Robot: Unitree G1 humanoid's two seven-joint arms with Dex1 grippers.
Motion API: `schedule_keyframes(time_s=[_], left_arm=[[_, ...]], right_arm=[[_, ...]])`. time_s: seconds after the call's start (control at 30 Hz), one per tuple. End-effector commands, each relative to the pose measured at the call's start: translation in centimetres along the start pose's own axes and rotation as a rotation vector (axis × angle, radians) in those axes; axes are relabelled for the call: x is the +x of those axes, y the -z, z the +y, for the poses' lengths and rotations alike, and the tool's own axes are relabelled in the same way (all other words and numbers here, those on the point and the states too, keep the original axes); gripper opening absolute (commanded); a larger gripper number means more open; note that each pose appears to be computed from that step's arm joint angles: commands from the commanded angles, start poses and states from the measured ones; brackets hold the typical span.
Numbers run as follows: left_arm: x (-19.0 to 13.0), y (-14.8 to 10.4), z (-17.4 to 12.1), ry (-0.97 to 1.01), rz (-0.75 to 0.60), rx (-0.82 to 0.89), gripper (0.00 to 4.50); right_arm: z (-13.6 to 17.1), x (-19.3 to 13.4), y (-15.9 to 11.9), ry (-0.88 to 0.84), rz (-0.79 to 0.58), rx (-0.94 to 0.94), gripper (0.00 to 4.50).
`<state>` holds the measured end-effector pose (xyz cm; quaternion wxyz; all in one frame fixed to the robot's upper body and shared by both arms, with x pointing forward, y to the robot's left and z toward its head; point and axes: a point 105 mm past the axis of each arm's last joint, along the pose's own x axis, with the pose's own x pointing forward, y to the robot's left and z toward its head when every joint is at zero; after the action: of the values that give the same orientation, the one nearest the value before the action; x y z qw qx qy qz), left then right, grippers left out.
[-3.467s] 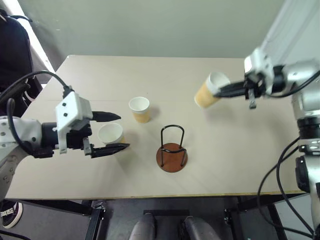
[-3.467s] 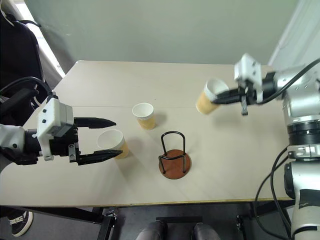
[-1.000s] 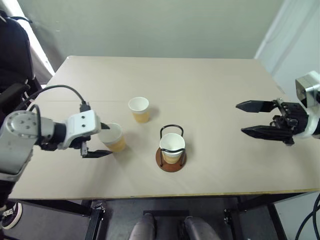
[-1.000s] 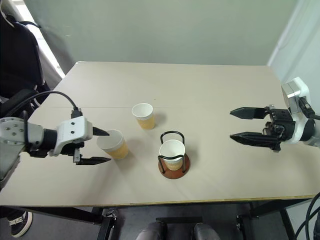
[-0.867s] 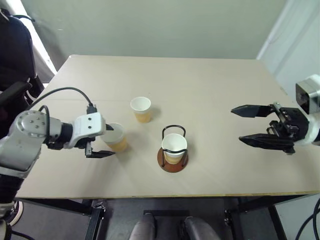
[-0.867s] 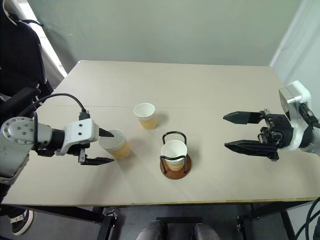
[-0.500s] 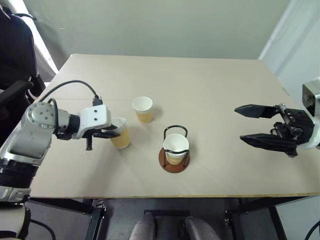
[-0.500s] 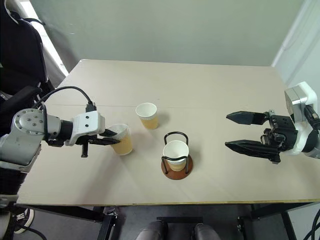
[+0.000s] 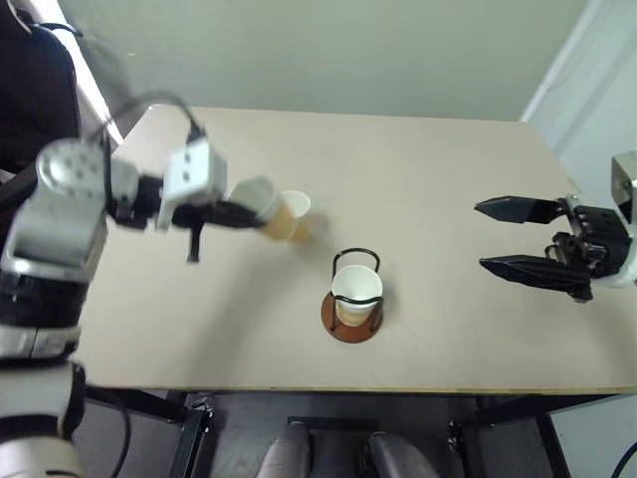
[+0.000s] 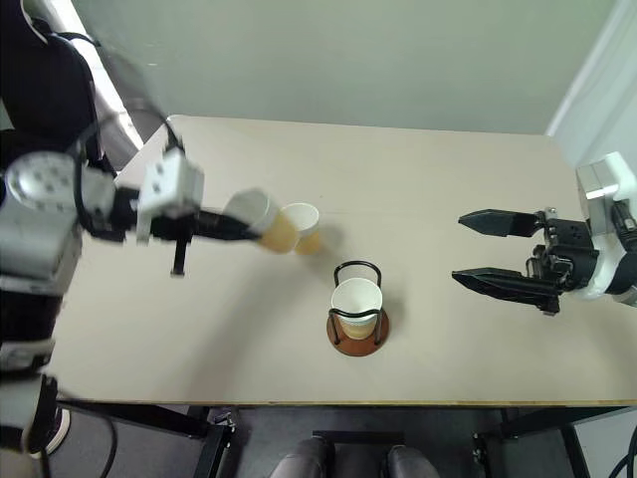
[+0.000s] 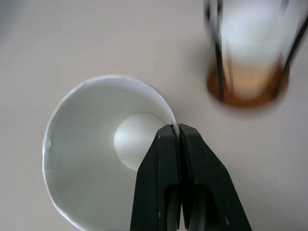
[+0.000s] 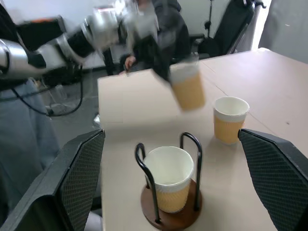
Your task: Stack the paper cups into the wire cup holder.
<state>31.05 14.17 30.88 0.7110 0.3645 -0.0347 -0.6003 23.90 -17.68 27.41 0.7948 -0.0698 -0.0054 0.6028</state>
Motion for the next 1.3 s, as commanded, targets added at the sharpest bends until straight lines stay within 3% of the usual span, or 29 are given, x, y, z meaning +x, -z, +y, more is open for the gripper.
schedule_keyframes(time_s=[0.03, 0.3, 0.7, 1.13, 1.23, 1.3], left_arm=[[1.3, -5.5, -1.7, 0.204, -0.157, 0.114, 0.04], [4.6, -5.0, -4.8, 0.497, -0.119, 0.168, 0.04], [6.3, -2.8, -4.3, 0.546, -0.026, 0.290, 0.04], [6.7, -2.2, -6.2, 0.622, 0.007, 0.338, 0.04], [7.0, -1.9, -6.0, 0.612, 0.030, 0.348, 0.66], [7.3, -1.6, -5.8, 0.601, 0.041, 0.358, 1.36]], right_arm=[[0.1, -0.5, -1.0, 0.024, 0.013, -0.069, 4.50], [0.6, -0.7, -1.0, 0.048, 0.030, -0.087, 4.50], [0.6, -0.5, -0.8, 0.093, 0.042, -0.088, 4.50], [0.6, -0.5, -0.8, 0.098, 0.043, -0.094, 4.50], [0.6, -0.4, -0.8, 0.097, 0.043, -0.094, 4.50], [0.6, -0.4, -0.8, 0.100, 0.044, -0.095, 4.50]])
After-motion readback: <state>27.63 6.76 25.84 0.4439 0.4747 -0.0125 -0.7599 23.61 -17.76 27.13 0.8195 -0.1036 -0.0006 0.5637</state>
